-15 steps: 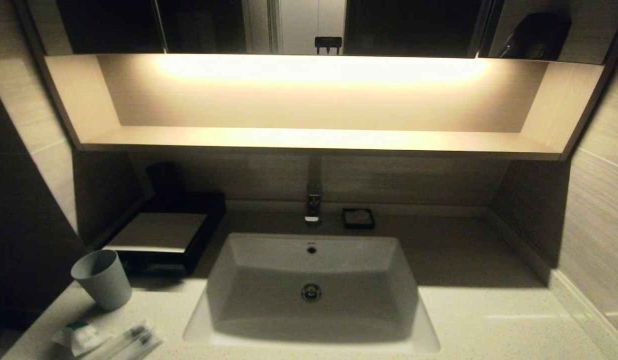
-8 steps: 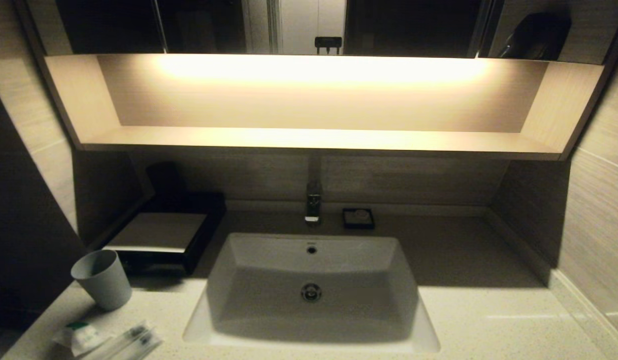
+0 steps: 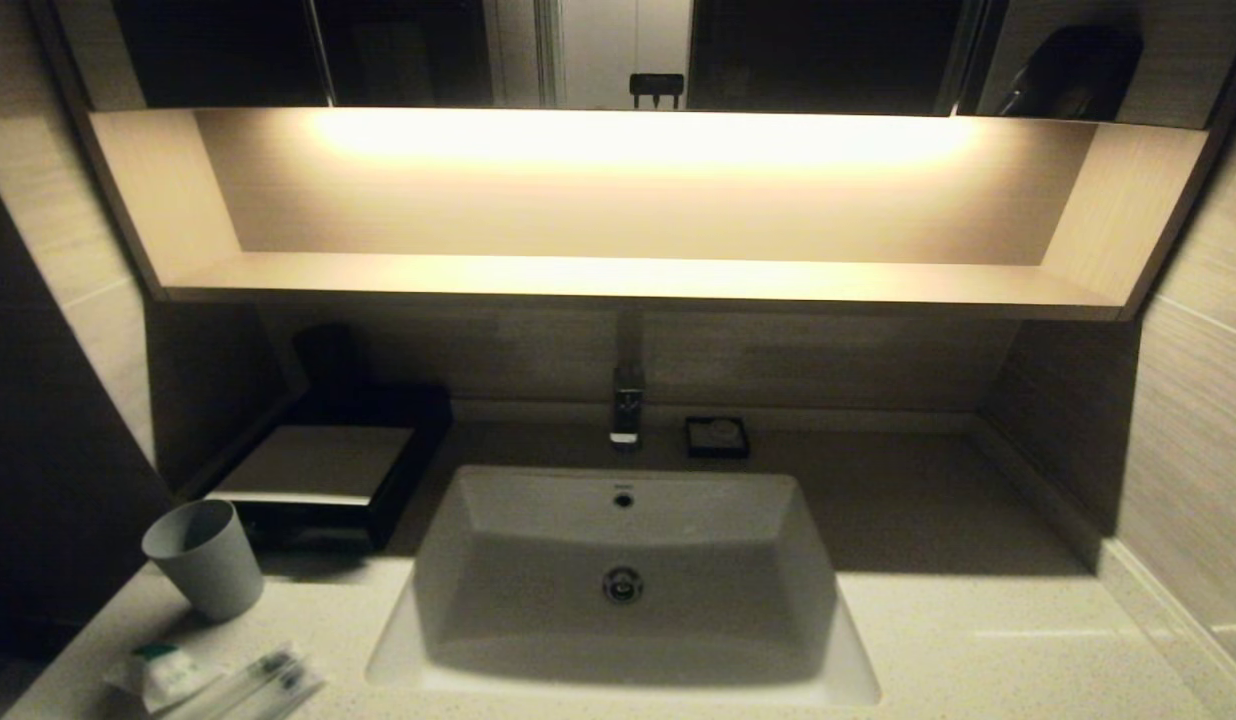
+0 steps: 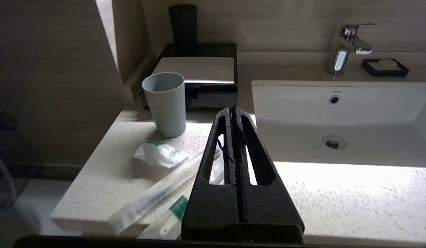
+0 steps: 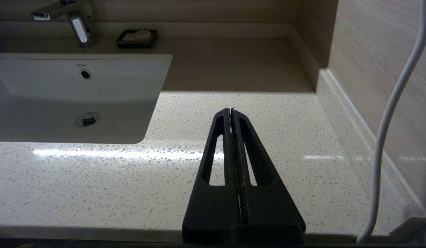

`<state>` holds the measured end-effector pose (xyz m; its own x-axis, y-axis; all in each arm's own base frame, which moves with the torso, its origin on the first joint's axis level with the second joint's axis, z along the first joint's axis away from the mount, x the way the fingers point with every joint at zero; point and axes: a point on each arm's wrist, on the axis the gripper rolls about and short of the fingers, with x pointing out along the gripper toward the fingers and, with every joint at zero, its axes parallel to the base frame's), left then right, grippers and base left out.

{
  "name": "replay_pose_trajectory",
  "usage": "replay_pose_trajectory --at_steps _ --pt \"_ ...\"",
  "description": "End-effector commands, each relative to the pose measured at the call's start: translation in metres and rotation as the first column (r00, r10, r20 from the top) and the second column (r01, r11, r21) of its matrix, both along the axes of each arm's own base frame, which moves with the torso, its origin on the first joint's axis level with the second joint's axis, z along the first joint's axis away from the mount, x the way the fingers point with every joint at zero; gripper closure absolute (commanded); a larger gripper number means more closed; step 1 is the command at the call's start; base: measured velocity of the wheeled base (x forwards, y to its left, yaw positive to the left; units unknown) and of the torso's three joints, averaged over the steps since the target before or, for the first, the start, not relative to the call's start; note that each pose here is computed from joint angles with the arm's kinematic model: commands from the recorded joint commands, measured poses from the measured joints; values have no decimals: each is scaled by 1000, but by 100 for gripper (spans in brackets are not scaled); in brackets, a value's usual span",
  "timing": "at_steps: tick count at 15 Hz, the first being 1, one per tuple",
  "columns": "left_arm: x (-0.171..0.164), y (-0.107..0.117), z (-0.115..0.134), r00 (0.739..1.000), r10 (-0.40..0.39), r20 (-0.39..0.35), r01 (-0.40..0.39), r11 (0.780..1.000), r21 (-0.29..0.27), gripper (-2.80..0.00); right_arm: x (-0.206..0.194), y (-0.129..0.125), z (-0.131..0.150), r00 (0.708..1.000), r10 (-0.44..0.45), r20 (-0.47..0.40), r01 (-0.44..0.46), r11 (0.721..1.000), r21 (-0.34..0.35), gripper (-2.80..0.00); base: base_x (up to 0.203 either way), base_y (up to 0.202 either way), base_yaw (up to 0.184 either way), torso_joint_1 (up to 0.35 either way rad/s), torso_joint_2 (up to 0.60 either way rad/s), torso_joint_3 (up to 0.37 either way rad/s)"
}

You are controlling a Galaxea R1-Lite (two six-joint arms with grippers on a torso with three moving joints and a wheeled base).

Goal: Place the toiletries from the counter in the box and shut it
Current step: Pick up the cup

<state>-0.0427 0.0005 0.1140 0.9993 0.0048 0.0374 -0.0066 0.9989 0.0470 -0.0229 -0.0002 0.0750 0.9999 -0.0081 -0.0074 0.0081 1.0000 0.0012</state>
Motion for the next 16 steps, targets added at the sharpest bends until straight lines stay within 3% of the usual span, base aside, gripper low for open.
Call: replay_pose_trajectory --at_steps 1,6,9,12,16 --pt "-9 0 13 1000 2 4 -2 1000 0 0 0 0 0 1000 0 0 0 1000 0 0 0 0 0 0 0 0" --pt "-34 1 45 997 21 69 -21 1000 -2 0 0 0 0 1000 0 0 0 1000 0 0 0 0 0 0 0 0" --pt "-48 2 82 988 64 144 -63 998 -10 0 0 0 0 1000 0 0 0 1000 0 0 0 0 0 0 0 0" --pt "-30 3 116 989 126 79 -126 992 -10 0 0 0 0 1000 0 0 0 1000 0 0 0 0 0 0 0 0" --pt "24 5 129 965 224 -139 -222 975 32 0 0 0 0 1000 0 0 0 1000 0 0 0 0 0 0 0 0"
